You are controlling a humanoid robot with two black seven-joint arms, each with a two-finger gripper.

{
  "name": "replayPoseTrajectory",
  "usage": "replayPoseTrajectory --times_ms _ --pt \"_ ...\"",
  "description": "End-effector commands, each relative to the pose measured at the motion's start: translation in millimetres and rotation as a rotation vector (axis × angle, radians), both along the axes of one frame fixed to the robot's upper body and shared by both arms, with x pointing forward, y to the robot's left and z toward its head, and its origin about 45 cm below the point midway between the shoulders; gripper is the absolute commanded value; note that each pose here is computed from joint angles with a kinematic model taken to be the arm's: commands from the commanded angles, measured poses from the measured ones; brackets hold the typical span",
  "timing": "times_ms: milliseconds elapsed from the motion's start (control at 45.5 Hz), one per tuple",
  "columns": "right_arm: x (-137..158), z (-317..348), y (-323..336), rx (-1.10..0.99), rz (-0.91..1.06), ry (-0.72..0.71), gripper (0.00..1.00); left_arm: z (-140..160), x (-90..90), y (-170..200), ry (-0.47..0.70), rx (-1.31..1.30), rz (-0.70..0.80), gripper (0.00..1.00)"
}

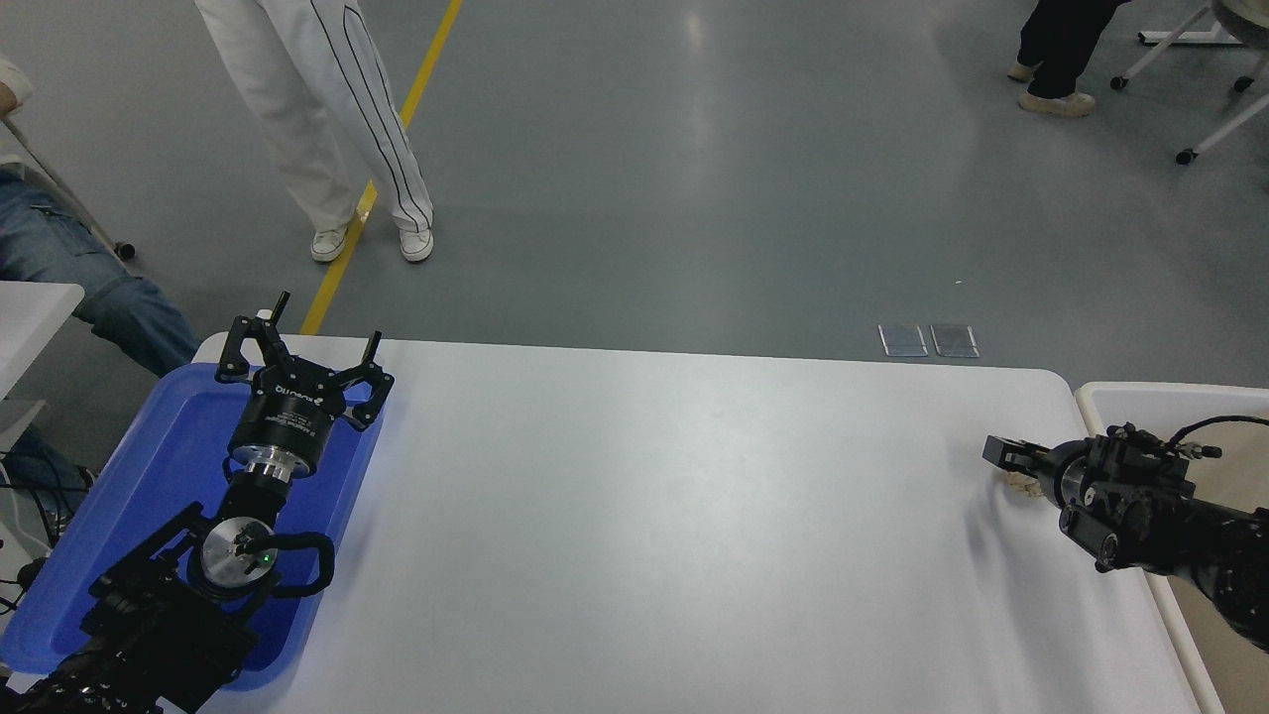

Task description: Pick up paper ball place in dustbin

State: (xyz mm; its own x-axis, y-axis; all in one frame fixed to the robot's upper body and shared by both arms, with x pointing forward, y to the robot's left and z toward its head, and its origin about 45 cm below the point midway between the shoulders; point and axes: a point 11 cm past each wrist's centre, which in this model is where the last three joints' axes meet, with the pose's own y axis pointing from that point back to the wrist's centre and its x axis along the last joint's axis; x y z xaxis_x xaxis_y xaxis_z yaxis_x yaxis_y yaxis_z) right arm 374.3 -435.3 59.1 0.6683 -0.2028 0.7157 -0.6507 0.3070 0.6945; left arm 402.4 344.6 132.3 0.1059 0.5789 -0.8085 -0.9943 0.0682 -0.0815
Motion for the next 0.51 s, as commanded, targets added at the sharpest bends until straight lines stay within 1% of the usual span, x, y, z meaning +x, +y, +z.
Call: replayPoseTrajectory --times_ms 0,110,132,220,308,330,396,440,484 --pt "-1 -4 5 0.007 0.0 -0.015 0.94 0 -0.1 0 0.001 0.0 0.001 1.0" --pt "-3 -6 5 0.006 -0.001 -0.01 0.93 0 0.0 0 0.0 0.0 0.0 1.0" --pt "-3 -6 5 0.007 -0.002 -0.011 0.91 0 0.0 0 0.0 0.0 0.0 1.0" --pt "-4 -7 5 0.008 -0.004 -0.01 0.78 0 0.0 0 0.0 0.0 0.0 1.0" --pt "-8 -11 5 0.016 -0.013 -0.003 0.55 0 -0.1 0 0.001 0.0 0.001 1.0" --pt "-10 -12 5 0.018 -0.016 0.001 0.51 0 0.0 0 0.0 0.0 0.0 1.0" --pt "-11 -13 5 0.028 -0.025 -0.002 0.42 0 0.0 0 0.0 0.0 0.0 1.0" --pt "-11 -14 6 0.036 -0.032 -0.005 0.39 0 -0.1 0 0.001 0.0 0.001 1.0" --pt "-10 -13 6 0.041 -0.036 -0.008 0.32 0 0.0 0 0.0 0.001 -0.001 1.0"
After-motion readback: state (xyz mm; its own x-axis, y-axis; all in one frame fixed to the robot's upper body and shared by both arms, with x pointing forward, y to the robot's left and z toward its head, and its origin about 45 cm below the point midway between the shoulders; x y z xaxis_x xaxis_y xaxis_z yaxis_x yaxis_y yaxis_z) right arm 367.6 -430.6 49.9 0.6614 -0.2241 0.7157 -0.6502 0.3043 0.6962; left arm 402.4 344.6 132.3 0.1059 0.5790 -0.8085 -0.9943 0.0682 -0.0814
